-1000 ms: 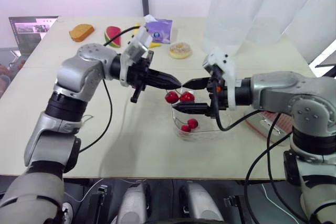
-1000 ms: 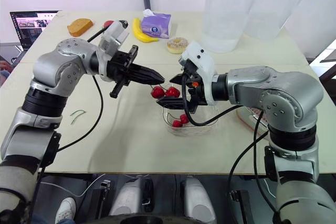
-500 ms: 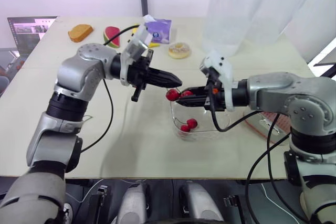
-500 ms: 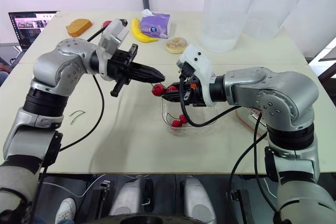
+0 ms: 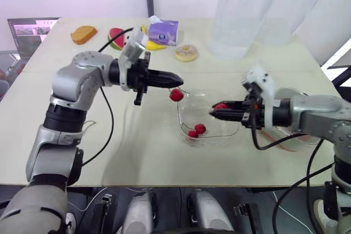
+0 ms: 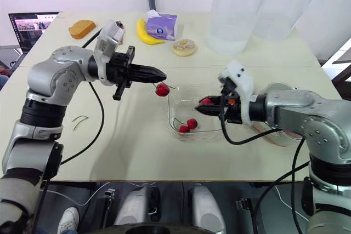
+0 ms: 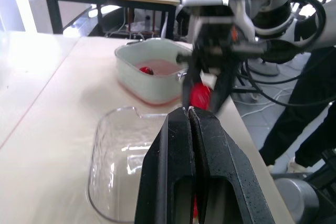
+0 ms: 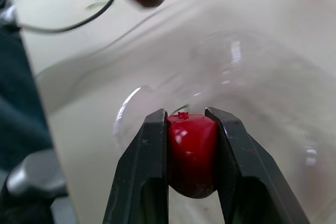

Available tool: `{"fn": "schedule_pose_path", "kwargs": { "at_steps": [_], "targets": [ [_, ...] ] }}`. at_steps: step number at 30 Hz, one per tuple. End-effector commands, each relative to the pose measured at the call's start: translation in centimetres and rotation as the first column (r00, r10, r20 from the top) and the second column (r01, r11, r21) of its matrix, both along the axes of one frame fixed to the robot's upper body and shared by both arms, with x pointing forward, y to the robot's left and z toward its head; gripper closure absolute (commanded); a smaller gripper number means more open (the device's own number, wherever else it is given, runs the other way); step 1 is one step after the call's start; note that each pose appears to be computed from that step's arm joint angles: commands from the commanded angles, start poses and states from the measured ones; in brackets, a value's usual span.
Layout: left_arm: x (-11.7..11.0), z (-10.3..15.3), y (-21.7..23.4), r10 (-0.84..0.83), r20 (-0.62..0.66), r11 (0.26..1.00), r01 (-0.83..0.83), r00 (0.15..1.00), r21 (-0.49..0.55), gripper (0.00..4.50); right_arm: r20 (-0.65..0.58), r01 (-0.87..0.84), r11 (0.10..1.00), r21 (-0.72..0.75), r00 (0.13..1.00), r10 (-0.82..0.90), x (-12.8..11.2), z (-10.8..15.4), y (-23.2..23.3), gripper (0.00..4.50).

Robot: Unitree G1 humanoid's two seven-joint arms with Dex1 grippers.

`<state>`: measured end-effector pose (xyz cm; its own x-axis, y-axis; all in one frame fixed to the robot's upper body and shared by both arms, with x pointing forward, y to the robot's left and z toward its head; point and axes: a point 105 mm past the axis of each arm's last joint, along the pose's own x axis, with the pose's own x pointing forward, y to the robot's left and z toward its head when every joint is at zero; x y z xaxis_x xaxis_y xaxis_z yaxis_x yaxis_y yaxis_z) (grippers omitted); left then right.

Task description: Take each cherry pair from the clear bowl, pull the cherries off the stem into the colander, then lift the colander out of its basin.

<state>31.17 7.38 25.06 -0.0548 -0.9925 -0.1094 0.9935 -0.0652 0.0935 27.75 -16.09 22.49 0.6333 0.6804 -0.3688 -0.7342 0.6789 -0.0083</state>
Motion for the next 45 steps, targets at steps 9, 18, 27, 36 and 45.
{"fn": "schedule_pose_path", "kwargs": {
  "at_steps": [9,18,27,36,45],
  "targets": [
    [-1.0,1.3,-0.2,-0.013,0.05,0.999,0.015,0.999,-0.039,4.5,0.087,0.653,0.754,-0.071,0.757,-0.648,-0.5,-0.5,-15.0,3.37],
    [-0.8,1.4,-0.3,-0.019,0.057,0.999,0.021,0.998,-0.039,4.5,0.143,0.427,0.9,0.091,0.888,-0.436,-0.7,2.6,-9.2,0.07],
    [-1.0,1.7,-1.0,-0.058,0.066,0.997,0.06,0.996,-0.041,4.5,0.026,-0.254,0.962,0.104,0.967,0.252,-3.4,0.5,5.8,0.07],
    [-1.1,1.9,-1.5,-0.083,0.069,0.995,0.086,0.994,-0.042,4.5,0.028,-0.294,0.948,0.122,0.956,0.292,0.0,1.3,11.3,0.07],
    [-1.0,2.0,-1.6,-0.079,0.07,0.996,0.082,0.994,-0.042,4.5,0.037,-0.292,0.951,0.103,0.956,0.29,0.9,1.2,11.7,0.07]
  ]
}}
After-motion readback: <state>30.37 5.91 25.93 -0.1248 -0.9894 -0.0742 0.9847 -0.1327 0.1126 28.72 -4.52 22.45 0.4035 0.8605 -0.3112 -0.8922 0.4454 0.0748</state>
